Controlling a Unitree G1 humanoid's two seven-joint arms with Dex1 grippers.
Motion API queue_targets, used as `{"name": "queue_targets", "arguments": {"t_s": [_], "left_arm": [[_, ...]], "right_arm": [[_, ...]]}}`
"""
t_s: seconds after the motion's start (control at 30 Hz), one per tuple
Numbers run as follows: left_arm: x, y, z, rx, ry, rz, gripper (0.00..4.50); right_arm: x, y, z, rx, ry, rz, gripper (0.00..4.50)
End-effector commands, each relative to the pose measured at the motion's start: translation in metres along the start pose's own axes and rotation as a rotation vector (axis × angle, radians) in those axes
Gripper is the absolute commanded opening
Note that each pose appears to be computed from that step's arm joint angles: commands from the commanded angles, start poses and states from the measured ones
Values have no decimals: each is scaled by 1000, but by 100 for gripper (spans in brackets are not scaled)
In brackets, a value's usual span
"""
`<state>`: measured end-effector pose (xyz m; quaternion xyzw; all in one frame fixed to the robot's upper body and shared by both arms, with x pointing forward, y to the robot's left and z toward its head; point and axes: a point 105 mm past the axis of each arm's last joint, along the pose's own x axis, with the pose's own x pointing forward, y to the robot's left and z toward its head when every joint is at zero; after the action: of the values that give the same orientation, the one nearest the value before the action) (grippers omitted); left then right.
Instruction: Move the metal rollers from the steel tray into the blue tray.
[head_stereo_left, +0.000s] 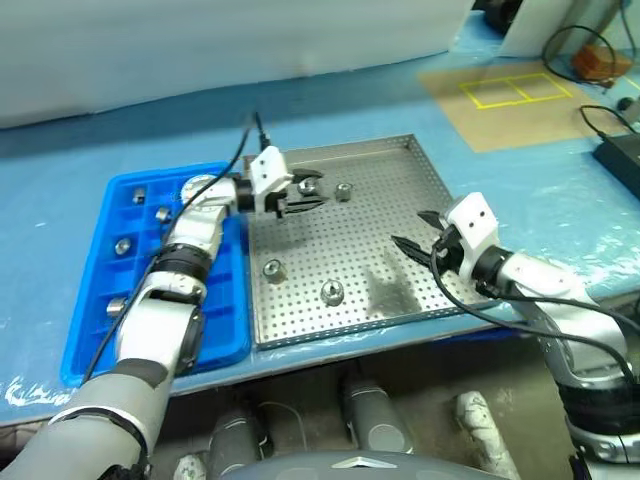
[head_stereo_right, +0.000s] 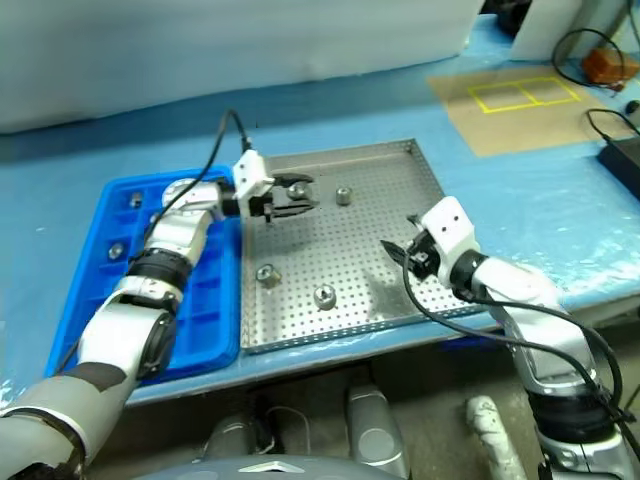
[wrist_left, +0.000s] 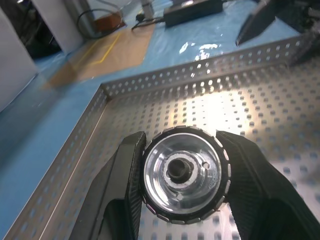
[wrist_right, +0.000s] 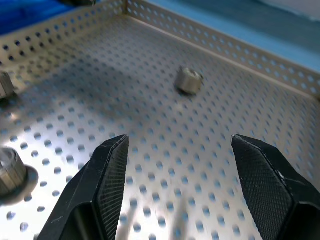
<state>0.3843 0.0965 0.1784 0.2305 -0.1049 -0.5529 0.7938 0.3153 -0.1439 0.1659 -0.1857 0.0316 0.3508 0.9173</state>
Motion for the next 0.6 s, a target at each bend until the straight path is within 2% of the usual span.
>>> {"name": "queue_targets", "arguments": {"t_s": [0.03,0.17,0.3,0.43,0.6], "left_arm": [[-34,13,26,54,-12,62,189],[-63,12,33,54,42,130,189],[-103,-7,30,40,143,229,189],[-119,-20,31,-12,172,284,189],[-136,-48,14,-64,263,348,189]], "right_arm": [[21,18,23,-66,-85,170,334],[44,34,37,-107,-132,345,334],[72,59,53,-156,-189,553,334],[82,71,53,-176,-206,632,334],[95,82,55,-180,-229,684,334]]}}
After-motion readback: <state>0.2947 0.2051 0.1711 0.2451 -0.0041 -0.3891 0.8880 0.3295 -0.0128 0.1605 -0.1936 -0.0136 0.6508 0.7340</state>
